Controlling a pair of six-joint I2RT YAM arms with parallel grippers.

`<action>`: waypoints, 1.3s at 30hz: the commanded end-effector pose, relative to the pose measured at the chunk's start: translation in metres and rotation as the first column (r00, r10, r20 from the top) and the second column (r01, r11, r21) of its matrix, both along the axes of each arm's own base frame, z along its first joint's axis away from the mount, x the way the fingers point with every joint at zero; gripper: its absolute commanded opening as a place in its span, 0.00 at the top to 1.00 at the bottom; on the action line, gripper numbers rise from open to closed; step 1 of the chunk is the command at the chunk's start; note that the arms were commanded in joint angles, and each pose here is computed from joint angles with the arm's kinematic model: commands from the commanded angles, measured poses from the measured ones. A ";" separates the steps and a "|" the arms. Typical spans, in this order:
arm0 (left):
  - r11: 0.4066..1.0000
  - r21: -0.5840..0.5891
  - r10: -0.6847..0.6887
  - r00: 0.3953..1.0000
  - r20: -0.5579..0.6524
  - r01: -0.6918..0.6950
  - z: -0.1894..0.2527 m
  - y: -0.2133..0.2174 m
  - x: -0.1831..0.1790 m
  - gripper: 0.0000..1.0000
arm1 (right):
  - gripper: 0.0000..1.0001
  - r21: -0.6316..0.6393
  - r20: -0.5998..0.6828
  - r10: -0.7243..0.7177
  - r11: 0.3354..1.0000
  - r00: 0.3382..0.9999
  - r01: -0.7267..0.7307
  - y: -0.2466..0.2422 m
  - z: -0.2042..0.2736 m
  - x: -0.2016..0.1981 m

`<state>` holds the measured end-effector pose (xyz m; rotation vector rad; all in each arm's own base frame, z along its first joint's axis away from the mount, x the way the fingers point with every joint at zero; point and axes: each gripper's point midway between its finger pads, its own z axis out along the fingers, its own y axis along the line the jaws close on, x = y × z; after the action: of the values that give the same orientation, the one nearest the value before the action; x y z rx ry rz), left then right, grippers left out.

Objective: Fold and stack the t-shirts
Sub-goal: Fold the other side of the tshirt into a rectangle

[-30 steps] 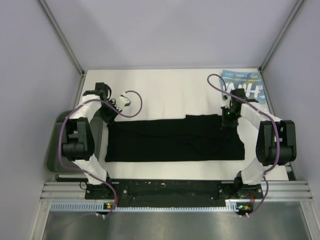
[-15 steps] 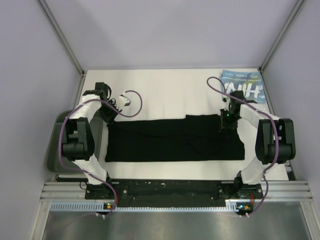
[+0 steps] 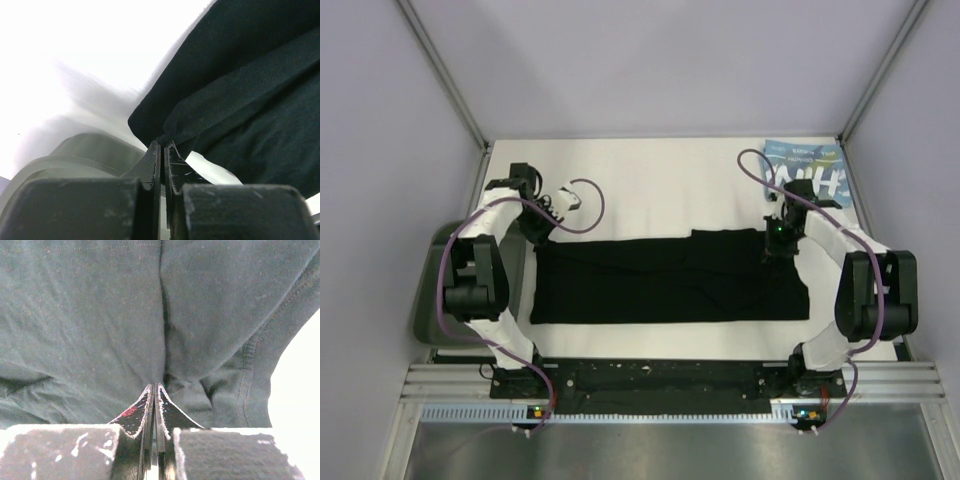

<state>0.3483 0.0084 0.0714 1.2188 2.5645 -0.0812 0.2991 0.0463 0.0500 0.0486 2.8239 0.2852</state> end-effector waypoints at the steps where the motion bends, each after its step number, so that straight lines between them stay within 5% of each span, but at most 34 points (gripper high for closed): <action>1: 1.000 -0.009 -0.012 0.994 0.105 0.013 0.028 -0.003 0.022 1.00 | 1.00 -0.009 0.026 -0.004 1.000 1.000 0.004 -0.004 0.020 -0.010; 8: 1.000 -0.017 -0.012 0.996 0.093 0.014 0.025 -0.004 0.022 1.00 | 1.00 -0.008 -0.029 -0.013 1.000 1.000 0.012 -0.004 0.010 -0.021; 11: 1.000 -0.023 -0.014 0.995 0.095 0.016 0.025 -0.005 0.021 1.00 | 0.74 -0.027 -0.029 -0.029 0.999 0.999 0.029 -0.011 0.006 -0.012; 16: 1.000 -0.026 -0.013 0.996 0.092 0.015 0.024 -0.006 0.020 1.00 | 0.60 0.005 -0.024 -0.036 0.999 0.999 0.037 -0.007 -0.003 0.000; 20: 1.000 -0.023 -0.014 0.996 0.084 0.016 0.022 -0.005 0.018 1.00 | 0.67 0.056 -0.033 -0.019 0.998 0.999 0.021 0.002 -0.010 0.000; 25: 1.000 -0.017 -0.018 0.996 0.090 0.020 0.024 -0.004 0.019 1.00 | 0.95 0.034 -0.014 -0.030 0.999 0.999 0.031 -0.002 -0.007 -0.002; 39: 1.000 -0.015 -0.018 0.996 0.090 0.019 0.024 -0.004 0.021 1.00 | 1.00 -0.043 -0.043 -0.036 0.999 0.998 0.034 -0.015 0.013 -0.027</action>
<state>0.3594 0.0070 0.0822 1.2101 2.5283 -0.0679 0.2819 0.0403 0.0445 0.1031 2.8787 0.2810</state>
